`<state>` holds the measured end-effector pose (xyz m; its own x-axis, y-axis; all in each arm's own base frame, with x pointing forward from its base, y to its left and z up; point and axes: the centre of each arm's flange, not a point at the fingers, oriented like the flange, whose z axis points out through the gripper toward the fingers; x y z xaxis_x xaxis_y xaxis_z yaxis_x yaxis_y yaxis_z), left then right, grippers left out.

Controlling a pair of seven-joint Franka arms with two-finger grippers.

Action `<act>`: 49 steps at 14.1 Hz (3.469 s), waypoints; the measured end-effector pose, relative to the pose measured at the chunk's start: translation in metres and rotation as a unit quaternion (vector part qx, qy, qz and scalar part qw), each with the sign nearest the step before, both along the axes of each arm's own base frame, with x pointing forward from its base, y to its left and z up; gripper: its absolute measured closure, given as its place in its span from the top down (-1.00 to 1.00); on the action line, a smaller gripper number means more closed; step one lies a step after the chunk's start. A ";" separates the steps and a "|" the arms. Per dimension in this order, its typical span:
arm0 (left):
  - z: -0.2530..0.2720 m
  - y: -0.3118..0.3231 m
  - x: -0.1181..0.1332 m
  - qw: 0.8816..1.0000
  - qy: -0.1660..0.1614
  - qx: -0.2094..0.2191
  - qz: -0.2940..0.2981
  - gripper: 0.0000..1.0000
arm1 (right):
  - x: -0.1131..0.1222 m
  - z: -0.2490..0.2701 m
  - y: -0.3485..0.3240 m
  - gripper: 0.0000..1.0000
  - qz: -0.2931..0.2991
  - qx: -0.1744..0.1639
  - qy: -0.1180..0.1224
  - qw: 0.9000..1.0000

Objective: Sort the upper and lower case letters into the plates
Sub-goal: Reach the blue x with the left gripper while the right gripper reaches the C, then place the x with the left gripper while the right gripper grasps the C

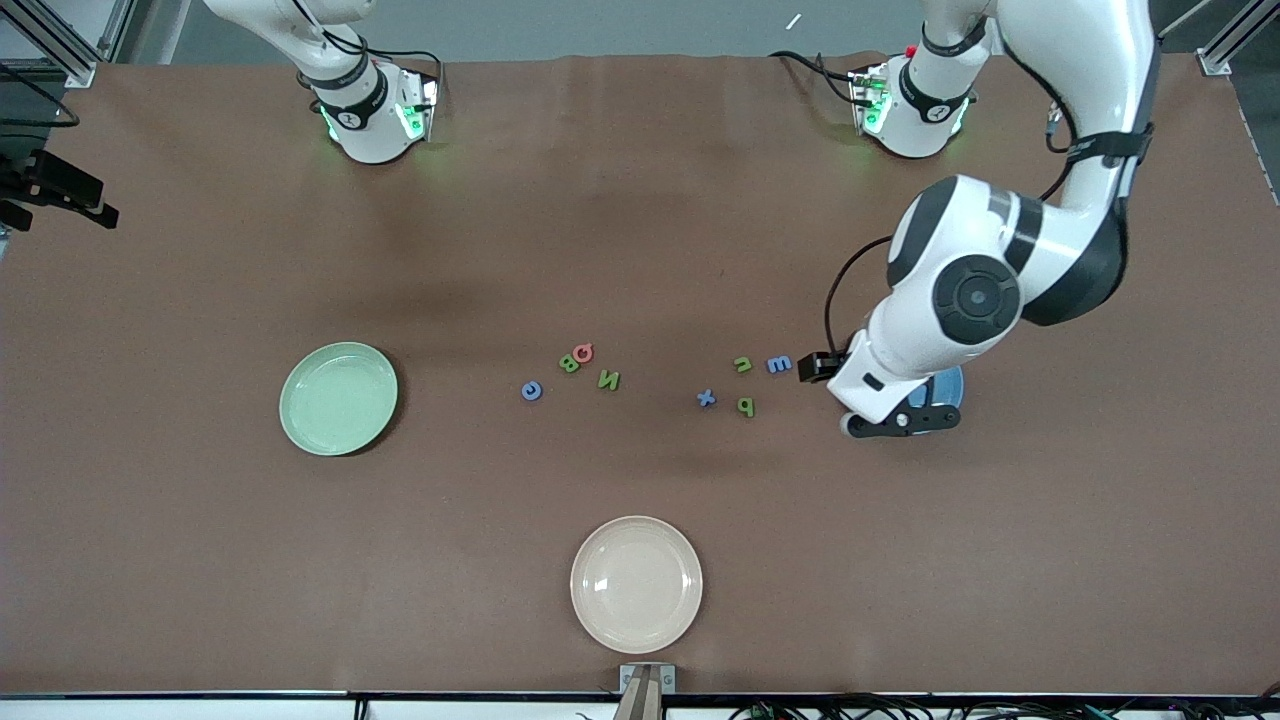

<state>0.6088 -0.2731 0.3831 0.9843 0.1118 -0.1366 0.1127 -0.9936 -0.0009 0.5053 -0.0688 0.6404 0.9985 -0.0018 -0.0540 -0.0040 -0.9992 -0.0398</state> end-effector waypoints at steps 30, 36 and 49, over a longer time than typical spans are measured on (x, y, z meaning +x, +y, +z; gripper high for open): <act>-0.206 -0.162 -0.052 0.997 -0.030 0.012 0.069 0.28 | 0.077 -0.111 0.027 1.00 -0.085 -0.018 0.071 0.994; -0.208 -0.161 -0.052 0.997 -0.030 0.013 0.070 -0.17 | 0.074 -0.114 0.155 1.00 -0.219 -0.049 0.062 0.973; -0.061 -0.074 -0.007 0.998 -0.025 0.027 0.052 -0.45 | 0.015 -0.251 0.338 1.00 -0.388 -0.030 0.010 0.921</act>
<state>0.6022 -0.3467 0.3218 0.9726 0.2189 -0.0781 0.2157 -0.9753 -0.0468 0.5206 0.2689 0.3899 0.6937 -0.7186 -0.0498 -0.7184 -0.6952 0.0238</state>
